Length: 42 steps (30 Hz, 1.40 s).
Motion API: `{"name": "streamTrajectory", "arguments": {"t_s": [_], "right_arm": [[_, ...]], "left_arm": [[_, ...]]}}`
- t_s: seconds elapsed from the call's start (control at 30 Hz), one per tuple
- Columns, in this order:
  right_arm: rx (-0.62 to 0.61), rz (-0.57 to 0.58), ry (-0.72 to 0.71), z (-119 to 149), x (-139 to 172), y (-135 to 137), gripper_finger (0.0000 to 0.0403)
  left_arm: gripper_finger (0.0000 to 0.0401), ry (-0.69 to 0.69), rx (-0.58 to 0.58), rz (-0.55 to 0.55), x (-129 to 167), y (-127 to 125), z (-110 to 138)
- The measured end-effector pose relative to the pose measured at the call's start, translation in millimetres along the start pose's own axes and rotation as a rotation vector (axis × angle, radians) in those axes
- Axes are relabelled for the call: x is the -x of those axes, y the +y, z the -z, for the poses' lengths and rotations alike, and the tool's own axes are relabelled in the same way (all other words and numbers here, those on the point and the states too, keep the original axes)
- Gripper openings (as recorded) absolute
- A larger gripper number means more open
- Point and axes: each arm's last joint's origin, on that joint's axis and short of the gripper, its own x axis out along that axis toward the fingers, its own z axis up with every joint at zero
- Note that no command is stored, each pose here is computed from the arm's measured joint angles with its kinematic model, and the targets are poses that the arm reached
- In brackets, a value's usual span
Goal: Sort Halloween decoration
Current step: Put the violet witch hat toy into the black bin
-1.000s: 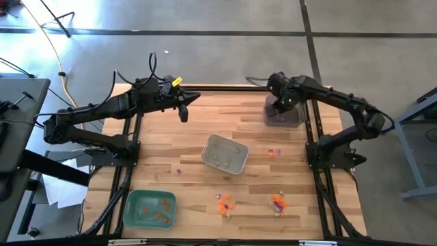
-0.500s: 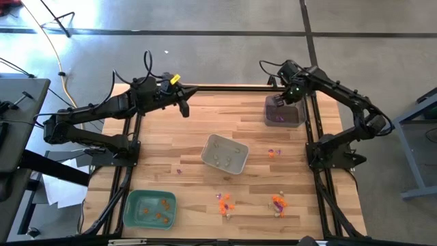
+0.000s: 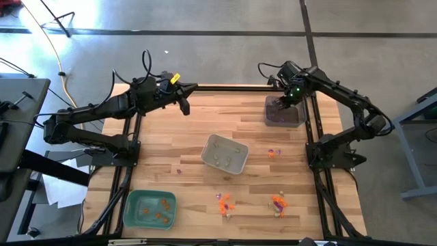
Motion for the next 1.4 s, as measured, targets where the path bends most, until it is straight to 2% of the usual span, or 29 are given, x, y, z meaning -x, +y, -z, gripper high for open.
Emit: {"name": "streamTrajectory", "arguments": {"t_s": [0.1, 0.17, 0.27, 0.37, 0.57, 0.7, 0.8, 0.9, 1.13, 1.4], "right_arm": [[-0.023, -0.015, 0.026, 2.3, 0.0, 0.8, 0.0144], [-0.046, -0.071, 0.075, 6.2, 0.3, 3.3, 0.0145], [-0.029, -0.187, 0.147, 12.4, 1.1, 12.7, 0.014], [-0.011, -0.254, 0.207, 19.6, 2.2, 26.7, 0.0133], [0.105, -0.251, 0.26, 38.6, 3.8, 62.7, 0.0128], [0.161, -0.17, 0.241, 51.5, 2.6, 81.4, 0.0129], [0.17, -0.129, 0.269, 65.5, -12.2, 89.6, 0.0129], [0.181, -0.141, 0.287, 79.6, -35.9, 96.2, 0.0129], [0.148, -0.102, 0.334, 107.4, -81.7, 89.9, 0.0129], [0.139, -0.092, 0.368, 128.1, -111.3, 79.0, 0.0129]], "left_arm": [[0.0, 0.001, 0.0, 0.0, 0.0, 0.0, 0.1], [0.0, 0.002, 0.0, 0.0, 0.0, 0.0, 0.2], [0.0, 0.005, -0.001, 0.009, 0.0, -0.2, 0.3], [0.0, 0.005, -0.001, 0.009, 0.0, -0.2, 0.4], [0.0, 0.002, 0.0, 0.003, 0.0, -0.1, 0.2], [0.0, 0.001, 0.0, -0.001, 0.0, 0.0, 0.1], [0.0, 0.001, 0.0, -0.001, 0.0, 0.0, 0.1], [0.0, 0.001, 0.0, -0.001, 0.0, 0.0, 0.1], [0.0, 0.001, 0.0, -0.001, 0.0, 0.0, 0.1], [0.0, 0.001, 0.0, -0.001, 0.0, 0.0, 0.1]]}}
